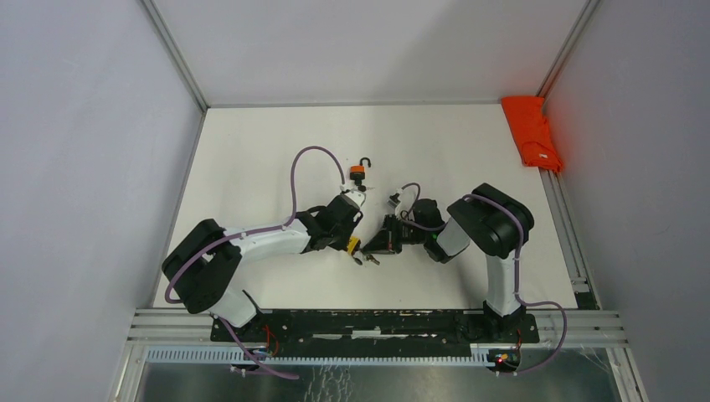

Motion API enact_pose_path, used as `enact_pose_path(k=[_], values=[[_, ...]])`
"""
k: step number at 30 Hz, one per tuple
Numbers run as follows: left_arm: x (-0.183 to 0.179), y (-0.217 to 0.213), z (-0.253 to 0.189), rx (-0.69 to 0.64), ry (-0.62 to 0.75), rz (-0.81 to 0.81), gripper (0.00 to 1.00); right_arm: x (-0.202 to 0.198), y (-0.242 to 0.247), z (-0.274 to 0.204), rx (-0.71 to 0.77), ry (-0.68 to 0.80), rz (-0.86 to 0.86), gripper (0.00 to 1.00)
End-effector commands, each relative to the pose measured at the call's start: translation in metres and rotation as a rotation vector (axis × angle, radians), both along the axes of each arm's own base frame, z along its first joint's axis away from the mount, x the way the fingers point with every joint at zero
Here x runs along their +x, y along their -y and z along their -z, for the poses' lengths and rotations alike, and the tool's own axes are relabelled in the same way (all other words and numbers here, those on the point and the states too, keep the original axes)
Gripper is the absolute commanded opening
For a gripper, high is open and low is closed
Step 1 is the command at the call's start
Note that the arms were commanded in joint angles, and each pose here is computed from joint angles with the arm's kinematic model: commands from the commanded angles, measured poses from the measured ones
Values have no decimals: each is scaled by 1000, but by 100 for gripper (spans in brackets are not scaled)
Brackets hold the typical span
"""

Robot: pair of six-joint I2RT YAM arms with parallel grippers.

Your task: Unlock with the key

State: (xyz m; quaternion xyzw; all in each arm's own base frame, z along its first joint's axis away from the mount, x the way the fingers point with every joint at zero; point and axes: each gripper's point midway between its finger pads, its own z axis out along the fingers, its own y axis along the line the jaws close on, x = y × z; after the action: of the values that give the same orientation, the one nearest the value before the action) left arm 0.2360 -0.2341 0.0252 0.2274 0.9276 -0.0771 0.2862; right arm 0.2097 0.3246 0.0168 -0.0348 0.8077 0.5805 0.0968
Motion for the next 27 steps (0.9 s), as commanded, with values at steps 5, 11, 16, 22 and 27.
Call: enact_pose_path(k=[5, 11, 16, 22, 27], values=[[-13, 38, -14, -169, -64, 7, 2, 19, 6, 35, -179, 64, 116, 0], [-16, 42, -19, -191, -66, 8, 2, 22, 2, 36, -175, 66, 128, 0], [-17, 44, -21, -195, -66, 13, 2, 26, -3, 33, -156, 69, 125, 0], [-17, 46, -22, -194, -63, 20, 2, 29, -9, 31, -129, 65, 111, 0], [-18, 47, -20, -190, -67, 24, 2, 29, -16, 28, -90, 47, 101, 0]])
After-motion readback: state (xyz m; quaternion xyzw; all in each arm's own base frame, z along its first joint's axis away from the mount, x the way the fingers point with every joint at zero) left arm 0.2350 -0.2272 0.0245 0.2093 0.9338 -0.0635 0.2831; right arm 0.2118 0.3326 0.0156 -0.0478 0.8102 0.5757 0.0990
